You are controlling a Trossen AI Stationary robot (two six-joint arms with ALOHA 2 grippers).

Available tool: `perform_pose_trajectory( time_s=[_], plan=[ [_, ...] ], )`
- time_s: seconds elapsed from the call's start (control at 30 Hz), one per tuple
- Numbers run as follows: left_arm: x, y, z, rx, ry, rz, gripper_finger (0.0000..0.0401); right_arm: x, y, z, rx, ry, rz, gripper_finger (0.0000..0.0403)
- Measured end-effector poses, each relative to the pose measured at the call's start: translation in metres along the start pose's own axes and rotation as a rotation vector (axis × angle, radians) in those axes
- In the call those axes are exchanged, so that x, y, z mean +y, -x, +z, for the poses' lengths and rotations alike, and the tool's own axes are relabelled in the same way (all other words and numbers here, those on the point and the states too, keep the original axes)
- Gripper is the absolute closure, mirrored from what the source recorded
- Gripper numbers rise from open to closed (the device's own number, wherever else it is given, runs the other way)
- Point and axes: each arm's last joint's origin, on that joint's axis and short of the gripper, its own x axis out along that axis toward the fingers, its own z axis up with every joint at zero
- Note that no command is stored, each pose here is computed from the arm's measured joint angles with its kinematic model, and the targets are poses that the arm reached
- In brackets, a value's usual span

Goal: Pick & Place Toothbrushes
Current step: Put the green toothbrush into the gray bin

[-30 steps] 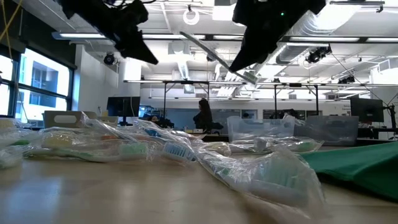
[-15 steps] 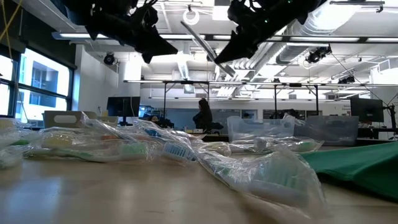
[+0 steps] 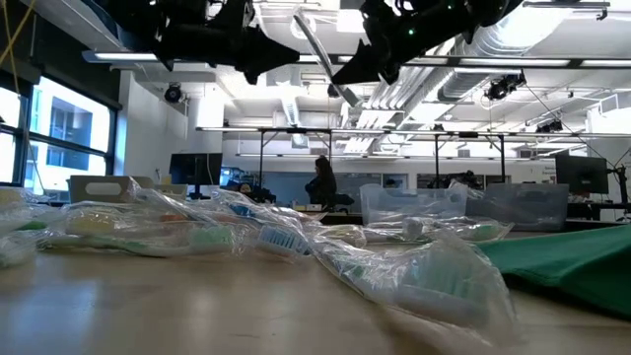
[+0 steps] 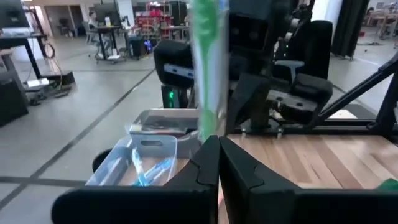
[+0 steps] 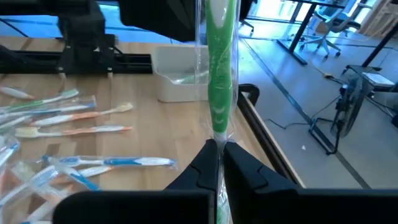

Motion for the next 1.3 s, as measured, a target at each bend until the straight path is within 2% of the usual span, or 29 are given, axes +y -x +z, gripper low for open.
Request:
perform_pose_trajectory(
  time_s=[0.13,0.43,0.6,0.9,1.07,1.3],
  plan=[
    [-0.003,-0.004,0.0,-0.02,-0.006,-0.008,0.0383,0.001,-0.002,-0.002,0.01,0.001,0.003,0.0399],
    [-0.002,-0.004,0.001,-0.037,0.046,0.002,0.0273,0.001,-0.002,-0.002,0.007,0.005,-0.001,0.0399],
    [-0.011,-0.009,0.003,-0.068,0.044,-0.027,0.0236,0.001,-0.002,-0.002,0.007,0.004,0.007,0.0399],
    [-0.02,-0.013,0.006,-0.097,0.038,-0.009,0.0226,0.003,-0.003,-0.002,0.003,0.001,0.058,0.0399],
    [-0.019,-0.013,0.005,-0.089,0.043,0.043,0.0226,0.006,-0.003,-0.002,0.006,0.003,0.062,0.0399],
    [-0.019,-0.013,0.005,-0.092,0.05,0.042,0.0226,0.01,-0.003,-0.004,0.02,0.006,0.134,0.0399]
  ],
)
